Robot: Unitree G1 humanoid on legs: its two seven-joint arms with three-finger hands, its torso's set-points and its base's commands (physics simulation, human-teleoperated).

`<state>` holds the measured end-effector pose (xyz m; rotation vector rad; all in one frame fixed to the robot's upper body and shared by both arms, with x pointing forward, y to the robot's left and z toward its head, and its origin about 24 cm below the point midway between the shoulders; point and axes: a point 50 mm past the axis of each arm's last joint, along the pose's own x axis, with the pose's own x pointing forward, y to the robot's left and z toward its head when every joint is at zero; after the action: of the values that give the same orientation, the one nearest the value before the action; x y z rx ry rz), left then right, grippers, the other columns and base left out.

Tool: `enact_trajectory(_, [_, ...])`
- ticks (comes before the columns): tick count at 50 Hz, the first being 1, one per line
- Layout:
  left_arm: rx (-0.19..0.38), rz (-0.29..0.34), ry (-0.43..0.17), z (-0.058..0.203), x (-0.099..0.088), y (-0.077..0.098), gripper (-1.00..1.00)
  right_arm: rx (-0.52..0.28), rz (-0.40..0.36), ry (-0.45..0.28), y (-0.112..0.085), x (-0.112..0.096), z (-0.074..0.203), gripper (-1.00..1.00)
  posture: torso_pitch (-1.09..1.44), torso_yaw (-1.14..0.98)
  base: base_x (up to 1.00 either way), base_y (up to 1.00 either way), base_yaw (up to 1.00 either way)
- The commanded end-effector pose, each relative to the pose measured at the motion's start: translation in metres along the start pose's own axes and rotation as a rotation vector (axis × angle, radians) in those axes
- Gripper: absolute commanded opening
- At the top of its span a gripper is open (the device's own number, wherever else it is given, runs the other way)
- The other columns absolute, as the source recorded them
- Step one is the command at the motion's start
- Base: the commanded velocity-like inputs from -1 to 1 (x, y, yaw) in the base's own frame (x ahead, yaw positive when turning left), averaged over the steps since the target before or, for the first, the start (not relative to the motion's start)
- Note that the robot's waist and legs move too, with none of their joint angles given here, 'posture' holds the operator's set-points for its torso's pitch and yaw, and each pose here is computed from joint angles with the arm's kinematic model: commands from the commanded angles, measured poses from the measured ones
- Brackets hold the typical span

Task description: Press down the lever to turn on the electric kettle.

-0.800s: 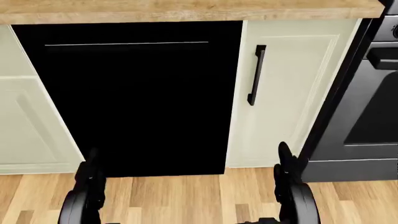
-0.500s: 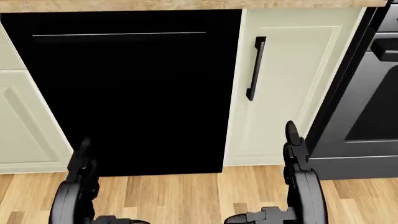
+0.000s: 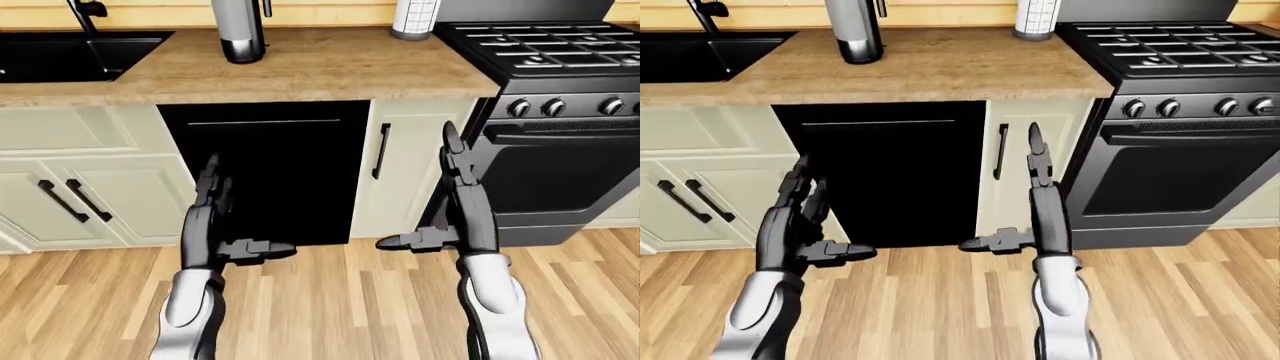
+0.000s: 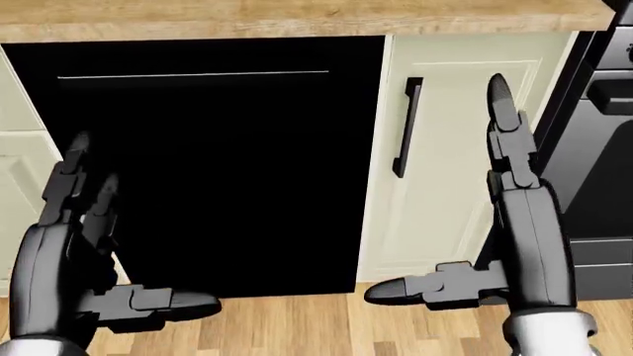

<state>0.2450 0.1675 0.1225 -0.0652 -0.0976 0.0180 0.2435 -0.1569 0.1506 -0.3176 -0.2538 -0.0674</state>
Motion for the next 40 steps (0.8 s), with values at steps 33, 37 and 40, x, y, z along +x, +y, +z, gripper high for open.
enact_trajectory(33, [-0.055, 0.032, -0.166, 0.048, -0.003, 0.005, 1.00, -0.107, -0.038, -0.006, -0.014, 0.001, 0.035, 1.00, 0.00, 0.00, 0.00, 0.30, 0.00])
enact_trajectory(37, [-0.054, 0.029, -0.161, 0.047, -0.003, 0.004, 1.00, -0.108, -0.039, -0.005, -0.014, 0.001, 0.035, 1.00, 0.00, 0.00, 0.00, 0.53, 0.00])
enact_trajectory(40, [-0.055, 0.031, -0.161, 0.046, -0.002, 0.005, 1.00, -0.102, -0.036, -0.005, -0.013, 0.002, 0.035, 1.00, 0.00, 0.00, 0.00, 0.53, 0.00])
